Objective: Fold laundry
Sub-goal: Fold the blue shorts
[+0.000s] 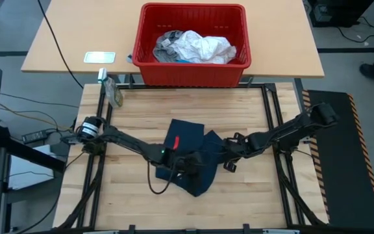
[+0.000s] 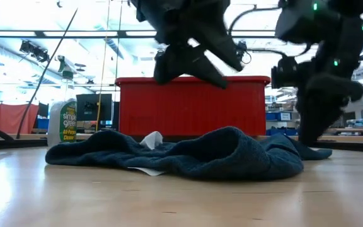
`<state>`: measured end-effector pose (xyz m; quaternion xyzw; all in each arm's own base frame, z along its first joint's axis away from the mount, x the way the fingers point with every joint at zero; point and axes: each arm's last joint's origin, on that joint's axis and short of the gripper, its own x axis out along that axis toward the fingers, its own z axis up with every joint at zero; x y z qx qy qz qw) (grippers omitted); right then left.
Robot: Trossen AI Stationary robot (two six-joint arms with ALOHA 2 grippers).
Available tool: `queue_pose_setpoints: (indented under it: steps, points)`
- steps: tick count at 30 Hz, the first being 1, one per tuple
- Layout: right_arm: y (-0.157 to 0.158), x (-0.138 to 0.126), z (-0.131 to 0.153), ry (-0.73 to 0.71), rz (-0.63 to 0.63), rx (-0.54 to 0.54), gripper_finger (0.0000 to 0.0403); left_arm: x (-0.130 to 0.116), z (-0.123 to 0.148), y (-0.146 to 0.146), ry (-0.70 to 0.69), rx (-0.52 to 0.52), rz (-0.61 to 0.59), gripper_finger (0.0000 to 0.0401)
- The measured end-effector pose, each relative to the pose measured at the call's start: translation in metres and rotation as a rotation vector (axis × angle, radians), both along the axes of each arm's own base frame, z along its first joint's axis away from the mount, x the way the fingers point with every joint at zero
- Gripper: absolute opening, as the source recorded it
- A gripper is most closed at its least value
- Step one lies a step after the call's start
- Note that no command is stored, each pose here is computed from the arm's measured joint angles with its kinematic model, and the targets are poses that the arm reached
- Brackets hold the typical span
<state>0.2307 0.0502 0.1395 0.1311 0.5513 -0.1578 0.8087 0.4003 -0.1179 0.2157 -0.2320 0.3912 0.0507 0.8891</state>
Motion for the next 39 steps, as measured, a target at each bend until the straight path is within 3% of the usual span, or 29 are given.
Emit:
queue_pose_setpoints:
  steps: [2,7,10,15,21,25,30,35,39]
  points:
    - [-0.001,-0.006,-0.011,0.013,-0.002,0.019,0.0091,-0.005,0.004,-0.005,0.002,0.014,0.028,0.0151]
    - [0.011,-0.008,-0.02,-0.065,-0.014,0.163,0.0091,-0.042,0.028,-0.025,0.038,0.182,0.162,0.0144]
    - [0.03,-0.007,-0.013,-0.101,0.029,0.3,0.0091,-0.063,0.026,-0.043,0.061,0.271,0.258,0.0144]
    - [0.053,-0.001,0.02,-0.221,0.084,0.361,0.0091,-0.083,0.016,-0.064,0.135,0.29,0.277,0.0143]
    - [0.057,-0.003,0.046,-0.324,0.104,0.358,0.0091,-0.088,0.038,-0.064,0.139,0.138,0.156,0.0143]
    - [0.054,-0.007,0.055,-0.368,0.122,0.328,0.0091,-0.081,0.07,-0.062,-0.047,0.03,0.026,0.0143]
    - [0.047,-0.01,0.066,-0.43,0.079,0.31,0.0091,-0.069,0.102,-0.037,-0.236,-0.014,0.016,0.0143]
    - [0.043,-0.013,0.073,-0.492,-0.062,0.294,0.0091,-0.059,0.098,-0.004,-0.18,0.064,-0.061,0.0143]
    - [0.045,-0.018,0.075,-0.515,-0.148,0.269,0.0091,-0.043,0.065,0.014,-0.095,0.034,-0.157,0.0143]
